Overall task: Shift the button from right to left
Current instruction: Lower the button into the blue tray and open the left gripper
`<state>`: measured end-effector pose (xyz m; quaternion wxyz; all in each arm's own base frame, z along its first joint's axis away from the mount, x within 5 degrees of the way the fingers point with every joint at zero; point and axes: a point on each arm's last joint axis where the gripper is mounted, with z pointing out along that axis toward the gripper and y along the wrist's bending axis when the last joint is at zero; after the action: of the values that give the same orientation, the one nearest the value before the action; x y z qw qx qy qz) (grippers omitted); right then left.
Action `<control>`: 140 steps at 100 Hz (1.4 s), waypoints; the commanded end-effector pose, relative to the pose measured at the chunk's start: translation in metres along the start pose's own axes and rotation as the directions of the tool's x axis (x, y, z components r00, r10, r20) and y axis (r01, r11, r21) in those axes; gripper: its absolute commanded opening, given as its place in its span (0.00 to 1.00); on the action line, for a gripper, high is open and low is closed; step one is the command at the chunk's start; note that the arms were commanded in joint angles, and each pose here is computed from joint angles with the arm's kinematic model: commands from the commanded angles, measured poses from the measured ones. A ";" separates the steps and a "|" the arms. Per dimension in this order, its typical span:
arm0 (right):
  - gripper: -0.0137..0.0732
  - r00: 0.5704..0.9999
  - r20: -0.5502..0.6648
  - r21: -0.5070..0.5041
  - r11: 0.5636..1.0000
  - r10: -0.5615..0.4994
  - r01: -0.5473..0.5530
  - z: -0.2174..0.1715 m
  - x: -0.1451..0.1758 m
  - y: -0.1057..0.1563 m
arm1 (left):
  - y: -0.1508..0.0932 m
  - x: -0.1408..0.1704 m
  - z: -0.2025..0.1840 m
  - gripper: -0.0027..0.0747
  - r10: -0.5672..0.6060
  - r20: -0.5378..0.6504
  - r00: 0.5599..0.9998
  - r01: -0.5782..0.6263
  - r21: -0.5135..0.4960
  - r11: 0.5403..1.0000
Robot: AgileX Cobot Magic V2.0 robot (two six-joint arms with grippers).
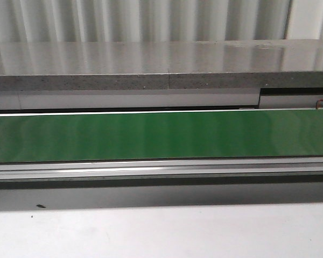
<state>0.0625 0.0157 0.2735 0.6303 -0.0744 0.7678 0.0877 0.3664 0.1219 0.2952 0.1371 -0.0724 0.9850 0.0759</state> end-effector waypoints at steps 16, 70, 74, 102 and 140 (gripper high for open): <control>0.08 0.995 0.099 0.003 1.000 -0.012 0.012 -0.002 -0.016 0.000 | -0.040 0.007 -0.092 0.01 -0.001 0.269 0.963 -0.010 0.041 0.999; 0.08 0.995 0.099 0.003 1.000 -0.012 0.012 -0.002 -0.016 0.000 | -0.129 0.050 -0.157 0.01 0.084 0.497 0.864 -0.203 0.190 0.961; 0.08 0.995 0.099 0.003 1.000 -0.012 0.012 -0.002 -0.016 0.000 | -0.132 0.056 -0.156 0.01 0.087 0.502 0.861 -0.212 0.199 0.957; 0.08 0.995 0.099 0.003 1.000 -0.012 0.012 -0.002 -0.016 0.000 | -0.128 0.103 -0.149 0.01 0.046 0.535 0.843 -0.215 0.258 0.942; 0.08 0.995 0.099 0.003 1.000 -0.012 0.012 -0.002 -0.016 0.000 | -0.108 0.181 -0.143 0.01 -0.025 0.666 0.745 -0.218 0.280 0.935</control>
<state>0.0625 0.0157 0.2735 0.6303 -0.0744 0.7678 0.0877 0.1893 -0.0299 0.3526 0.4109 0.0418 0.9094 -0.0493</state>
